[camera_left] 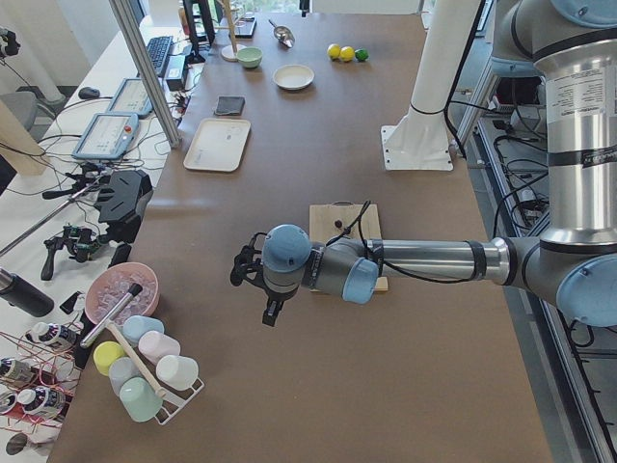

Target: Place red cherry on plate

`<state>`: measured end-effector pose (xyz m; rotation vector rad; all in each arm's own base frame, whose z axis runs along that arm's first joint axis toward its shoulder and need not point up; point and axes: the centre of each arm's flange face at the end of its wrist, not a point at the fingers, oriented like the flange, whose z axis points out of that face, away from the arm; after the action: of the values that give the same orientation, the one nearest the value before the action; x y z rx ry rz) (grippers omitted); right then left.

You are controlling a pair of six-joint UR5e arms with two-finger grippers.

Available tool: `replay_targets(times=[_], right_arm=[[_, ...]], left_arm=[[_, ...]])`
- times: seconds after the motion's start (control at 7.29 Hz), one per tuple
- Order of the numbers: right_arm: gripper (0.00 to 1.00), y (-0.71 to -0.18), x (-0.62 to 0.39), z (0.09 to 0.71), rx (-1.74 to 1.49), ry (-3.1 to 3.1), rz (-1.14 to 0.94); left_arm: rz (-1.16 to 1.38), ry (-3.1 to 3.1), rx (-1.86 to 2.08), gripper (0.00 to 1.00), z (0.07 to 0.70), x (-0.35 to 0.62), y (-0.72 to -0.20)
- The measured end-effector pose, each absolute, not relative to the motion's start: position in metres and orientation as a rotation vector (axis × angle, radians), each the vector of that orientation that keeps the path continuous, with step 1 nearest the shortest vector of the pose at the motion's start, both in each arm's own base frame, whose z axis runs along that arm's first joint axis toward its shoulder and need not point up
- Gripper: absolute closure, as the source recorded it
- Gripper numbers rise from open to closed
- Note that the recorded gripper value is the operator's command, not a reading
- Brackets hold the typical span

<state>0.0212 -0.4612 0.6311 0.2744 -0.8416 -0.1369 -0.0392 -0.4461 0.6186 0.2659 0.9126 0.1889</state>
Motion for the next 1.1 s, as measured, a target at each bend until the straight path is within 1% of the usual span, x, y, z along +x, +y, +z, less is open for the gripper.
replay_targets(times=[0.27,0.69,0.82,0.96,1.1], right_arm=[[0.0,-0.466,-0.005,0.627,0.287,-0.857,-0.194],[0.0,-0.496,-0.078,0.596,0.233,-0.9,-0.216],[0.02,-0.509,-0.104,0.589,0.205,-0.912,-0.204],[0.11,-0.521,-0.13,0.587,0.194,-0.918,-0.216],[0.12,-0.53,-0.153,0.592,0.184,-0.921,-0.234]], left_arm=[[0.183,0.911,0.253,0.02,0.619,-0.034,-0.446],[0.185,0.915,0.241,0.02,0.62,-0.029,-0.446],[0.186,0.916,0.239,0.02,0.62,-0.028,-0.446],[0.188,0.916,0.237,0.02,0.621,-0.027,-0.446],[0.189,0.917,0.235,0.02,0.622,-0.026,-0.446]])
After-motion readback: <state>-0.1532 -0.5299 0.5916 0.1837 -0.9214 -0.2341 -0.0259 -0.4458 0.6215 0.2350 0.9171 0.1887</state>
